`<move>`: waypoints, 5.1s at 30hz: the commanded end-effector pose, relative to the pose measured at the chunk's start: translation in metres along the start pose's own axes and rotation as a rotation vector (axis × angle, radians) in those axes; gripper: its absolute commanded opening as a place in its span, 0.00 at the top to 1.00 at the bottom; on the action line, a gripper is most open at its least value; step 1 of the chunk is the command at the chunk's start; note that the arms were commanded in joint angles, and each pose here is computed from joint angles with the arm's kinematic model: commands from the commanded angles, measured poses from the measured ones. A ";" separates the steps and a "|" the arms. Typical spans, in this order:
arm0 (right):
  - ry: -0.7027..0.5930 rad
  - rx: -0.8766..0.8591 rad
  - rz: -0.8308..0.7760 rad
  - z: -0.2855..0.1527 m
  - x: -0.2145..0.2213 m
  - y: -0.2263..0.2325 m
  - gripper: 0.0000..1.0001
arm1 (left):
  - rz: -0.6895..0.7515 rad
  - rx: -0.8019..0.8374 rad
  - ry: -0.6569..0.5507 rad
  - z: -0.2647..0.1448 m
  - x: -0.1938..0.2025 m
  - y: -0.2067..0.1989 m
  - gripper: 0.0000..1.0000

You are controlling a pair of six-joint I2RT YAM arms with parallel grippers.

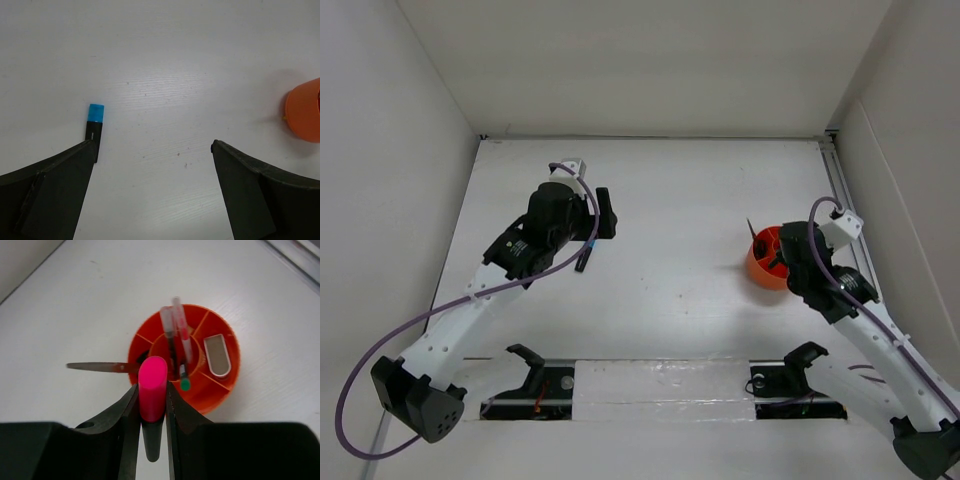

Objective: Sort the stationery into containers
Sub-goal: Place the stationery into the container

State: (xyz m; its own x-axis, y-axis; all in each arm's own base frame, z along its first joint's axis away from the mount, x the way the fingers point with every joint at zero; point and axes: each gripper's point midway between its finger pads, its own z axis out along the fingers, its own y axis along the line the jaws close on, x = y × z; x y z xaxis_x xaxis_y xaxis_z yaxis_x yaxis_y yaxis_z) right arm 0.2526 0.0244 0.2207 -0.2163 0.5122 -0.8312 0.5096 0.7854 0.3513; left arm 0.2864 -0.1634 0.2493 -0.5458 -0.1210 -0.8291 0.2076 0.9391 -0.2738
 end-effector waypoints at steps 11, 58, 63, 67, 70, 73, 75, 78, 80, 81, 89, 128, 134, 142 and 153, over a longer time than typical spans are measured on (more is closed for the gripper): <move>-0.072 0.223 -0.013 0.007 -0.006 -0.040 1.00 | 0.005 0.054 -0.027 -0.006 -0.009 -0.011 0.00; -0.095 -0.427 -0.783 -0.018 -0.034 0.079 1.00 | 0.034 0.148 0.000 -0.008 -0.001 -0.025 0.00; -0.133 -0.235 -0.385 -0.005 -0.050 0.055 1.00 | 0.033 0.143 -0.012 -0.010 -0.004 -0.024 0.00; -0.104 -0.142 -0.335 0.001 -0.041 0.038 1.00 | 0.033 0.143 -0.012 -0.010 -0.004 -0.024 0.00; -0.089 -0.201 -0.416 0.001 -0.030 0.043 1.00 | 0.033 0.143 -0.012 -0.010 -0.004 -0.024 0.00; -0.087 -0.214 -0.408 0.001 -0.025 0.044 1.00 | 0.033 0.143 -0.012 -0.010 -0.004 -0.024 0.00; -0.106 -0.163 -0.357 0.001 -0.031 0.035 1.00 | 0.033 0.143 -0.012 -0.010 -0.004 -0.024 0.00; -0.102 -0.058 -0.269 0.006 -0.026 0.017 1.00 | 0.033 0.143 -0.012 -0.010 -0.004 -0.024 0.00; -0.102 0.000 -0.158 0.005 -0.022 0.008 1.00 | 0.033 0.143 -0.012 -0.010 -0.004 -0.024 0.00; -0.090 0.028 -0.165 0.004 -0.018 0.000 1.00 | 0.033 0.153 -0.008 -0.011 -0.003 -0.025 0.00; -0.134 0.111 0.015 -0.008 -0.015 -0.023 1.00 | 0.033 0.153 -0.008 -0.011 -0.003 -0.025 0.00; -0.271 0.360 0.752 -0.001 0.017 -0.078 1.00 | 0.042 0.194 -0.011 -0.017 0.000 -0.029 0.00; -0.301 0.298 0.827 0.001 0.011 -0.074 1.00 | 0.042 0.194 -0.011 -0.017 0.000 -0.029 0.00; -0.330 0.250 0.885 0.005 0.008 -0.068 1.00 | 0.043 0.202 -0.007 -0.017 0.001 -0.031 0.00; -0.372 0.223 0.947 0.010 0.003 -0.064 1.00 | 0.043 0.202 -0.007 -0.017 0.001 -0.031 0.00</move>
State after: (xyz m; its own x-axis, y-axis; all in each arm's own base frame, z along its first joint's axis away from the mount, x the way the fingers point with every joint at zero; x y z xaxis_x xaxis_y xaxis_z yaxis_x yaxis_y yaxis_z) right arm 0.2115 -0.0261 0.1723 0.3035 0.6778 -0.6696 0.7117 0.3060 0.6323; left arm 0.2654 -0.1849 0.2538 -0.5680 -0.0752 -0.8196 0.3592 0.8734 -0.3290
